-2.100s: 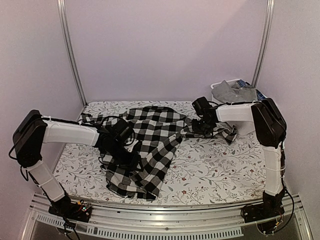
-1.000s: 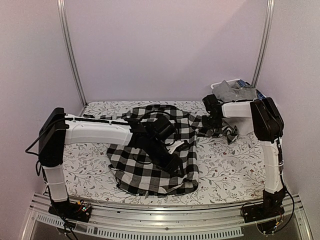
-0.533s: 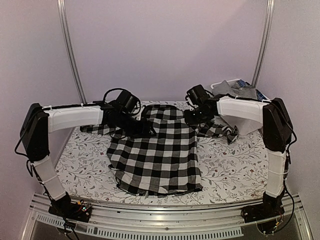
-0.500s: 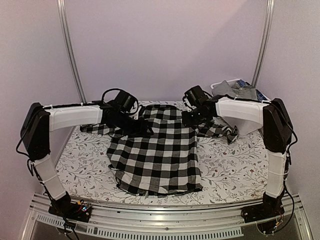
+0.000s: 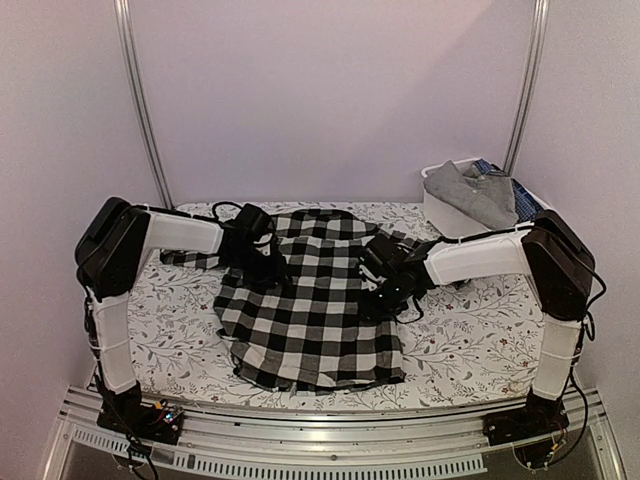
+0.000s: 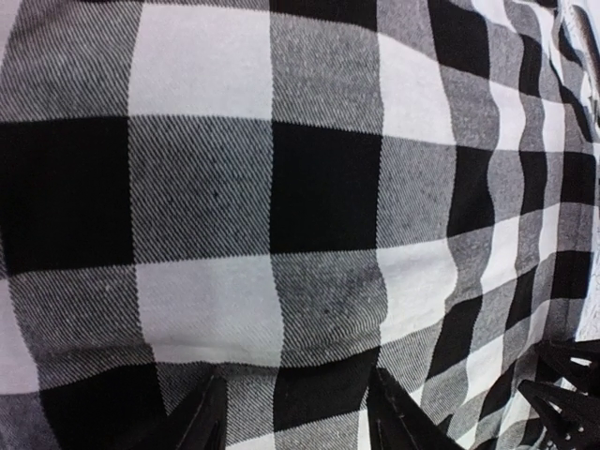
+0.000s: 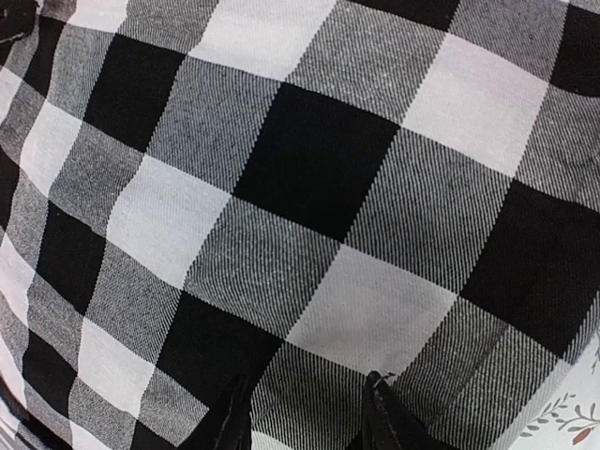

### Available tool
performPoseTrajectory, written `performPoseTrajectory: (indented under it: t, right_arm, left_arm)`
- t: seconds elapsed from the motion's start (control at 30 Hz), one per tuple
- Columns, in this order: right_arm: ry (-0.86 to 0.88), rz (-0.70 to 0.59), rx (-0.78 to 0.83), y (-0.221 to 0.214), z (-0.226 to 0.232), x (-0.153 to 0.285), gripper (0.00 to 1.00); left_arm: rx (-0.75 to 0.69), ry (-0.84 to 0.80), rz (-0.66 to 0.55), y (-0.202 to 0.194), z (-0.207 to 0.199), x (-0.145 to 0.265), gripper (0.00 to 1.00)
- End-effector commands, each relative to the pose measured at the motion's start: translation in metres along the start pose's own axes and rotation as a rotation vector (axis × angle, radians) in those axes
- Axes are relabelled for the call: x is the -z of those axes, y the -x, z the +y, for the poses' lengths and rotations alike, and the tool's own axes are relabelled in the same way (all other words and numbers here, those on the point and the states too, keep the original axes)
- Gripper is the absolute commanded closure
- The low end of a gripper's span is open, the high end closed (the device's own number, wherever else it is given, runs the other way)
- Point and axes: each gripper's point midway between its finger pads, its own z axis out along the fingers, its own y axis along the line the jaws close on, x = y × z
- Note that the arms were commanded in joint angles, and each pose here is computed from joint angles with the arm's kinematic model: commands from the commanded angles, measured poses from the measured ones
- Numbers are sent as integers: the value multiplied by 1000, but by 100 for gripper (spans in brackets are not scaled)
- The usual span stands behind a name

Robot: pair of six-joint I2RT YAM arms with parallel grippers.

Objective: Fold and stack the long sleeve shirts
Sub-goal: Move the flattened shirt to the center of the board.

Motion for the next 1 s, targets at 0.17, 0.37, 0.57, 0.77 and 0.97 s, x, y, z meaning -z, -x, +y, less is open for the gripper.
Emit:
performPoseTrajectory:
  t: [0.17,0.37,0.57,0.77,0.97]
  right_arm:
    - [-62,-17,-110,10,-51,-13,60]
    - [-117,-16,-158,33,-96,-33,59]
    - [-125,-77,-108,68,-85,-11,58]
    - [-109,-190,15,94,-42,35,53]
    - [-40,-228,93,94,-3,55,50]
  left_arm:
    - [39,-12,3,32,12,-41,50]
    - [18,-45,0,71,0,-54,49]
    - [-42,-105,-89,104,-36,-2,38]
    - [-36,-106,-170,76,-35,73,35]
    - [39,-15,-186,4,11,113,49]
